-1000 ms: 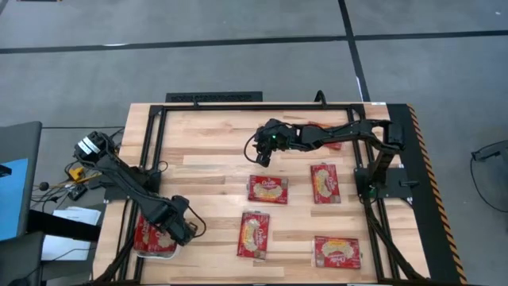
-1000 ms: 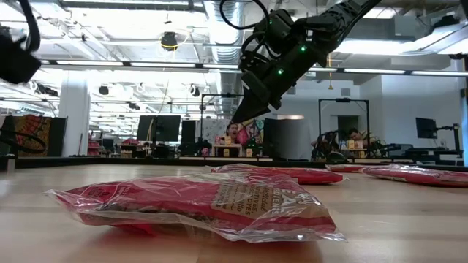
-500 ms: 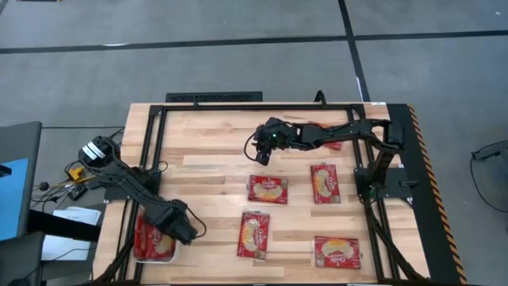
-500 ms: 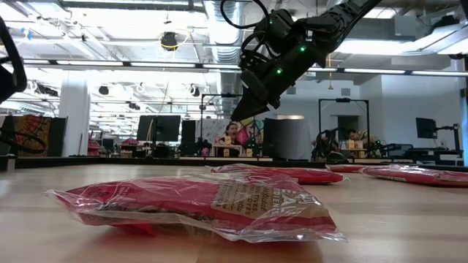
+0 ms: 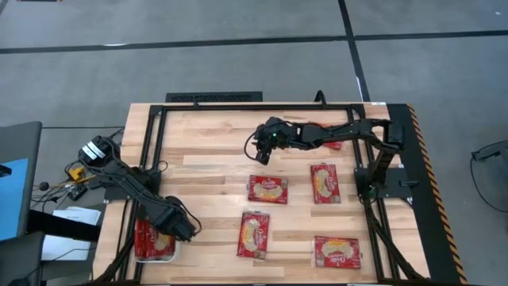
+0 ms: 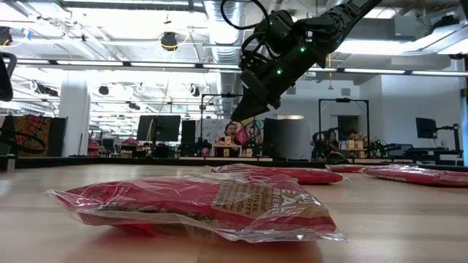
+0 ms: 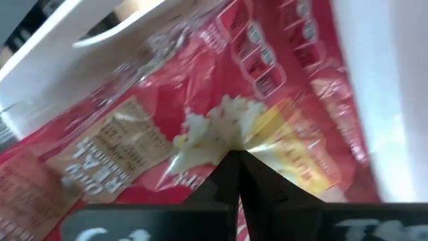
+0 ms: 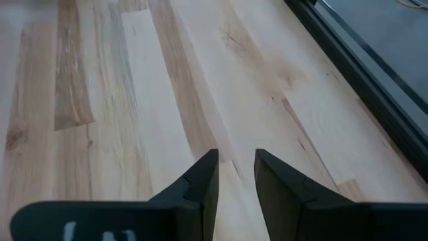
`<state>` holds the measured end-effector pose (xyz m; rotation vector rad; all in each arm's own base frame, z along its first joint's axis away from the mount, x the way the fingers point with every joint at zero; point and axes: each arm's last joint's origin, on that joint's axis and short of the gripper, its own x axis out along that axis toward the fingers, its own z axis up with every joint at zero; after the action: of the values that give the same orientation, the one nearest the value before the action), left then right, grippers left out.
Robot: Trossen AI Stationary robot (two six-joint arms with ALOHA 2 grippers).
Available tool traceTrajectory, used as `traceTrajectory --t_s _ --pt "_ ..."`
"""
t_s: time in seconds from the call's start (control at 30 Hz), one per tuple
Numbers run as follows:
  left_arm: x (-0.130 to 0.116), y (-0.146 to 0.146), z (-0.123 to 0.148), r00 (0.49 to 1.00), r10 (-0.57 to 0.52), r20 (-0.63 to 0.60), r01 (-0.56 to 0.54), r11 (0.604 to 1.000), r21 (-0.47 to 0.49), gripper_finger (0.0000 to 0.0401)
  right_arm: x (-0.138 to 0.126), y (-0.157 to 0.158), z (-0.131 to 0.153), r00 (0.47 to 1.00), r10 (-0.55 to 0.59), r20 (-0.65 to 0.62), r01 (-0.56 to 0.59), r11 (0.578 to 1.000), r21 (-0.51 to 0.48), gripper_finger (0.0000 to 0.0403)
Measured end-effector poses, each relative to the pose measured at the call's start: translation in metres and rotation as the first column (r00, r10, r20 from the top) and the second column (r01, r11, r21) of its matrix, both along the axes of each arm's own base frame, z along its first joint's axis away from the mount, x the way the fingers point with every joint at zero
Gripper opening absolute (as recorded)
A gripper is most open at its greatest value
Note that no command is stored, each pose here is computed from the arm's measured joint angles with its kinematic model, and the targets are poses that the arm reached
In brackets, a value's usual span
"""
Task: Sort popcorn bags into baskets
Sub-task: Put the red popcorn bag into the white bin
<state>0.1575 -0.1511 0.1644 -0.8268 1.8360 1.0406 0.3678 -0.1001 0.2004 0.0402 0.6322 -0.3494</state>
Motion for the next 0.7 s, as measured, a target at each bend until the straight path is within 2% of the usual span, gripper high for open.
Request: traceTrajectory --t_s 0.17,0.27,0.4,0.53,0.7 --pt "-0.002 0.000 0.001 0.999 -0.014 -0.044 0.012 0.999 -0.031 0.0002 0.000 0.000 0.000 1.000 0.000 0.000 0.000 1.000 0.000 0.0120" --pt "-0.003 0.001 0.004 0.999 -0.025 -0.024 0.024 0.999 -0.035 0.0002 0.000 0.000 0.000 1.000 0.000 0.001 0.000 1.000 0.000 0.0120" --pt "0.003 0.000 0.019 0.995 -0.046 0.083 0.044 0.999 0.025 0.0002 0.000 0.000 0.000 1.000 0.000 0.001 0.000 1.000 0.000 0.0120" --pt "0.009 0.000 0.033 0.981 -0.040 0.192 0.019 0.994 0.105 0.0002 0.000 0.000 0.000 1.000 0.000 0.002 0.000 1.000 0.000 0.0120" --pt "0.013 -0.003 0.034 0.968 -0.044 0.247 0.018 0.994 0.107 0.0002 0.000 0.001 0.000 1.000 0.003 0.002 -0.003 1.000 0.000 0.0120"
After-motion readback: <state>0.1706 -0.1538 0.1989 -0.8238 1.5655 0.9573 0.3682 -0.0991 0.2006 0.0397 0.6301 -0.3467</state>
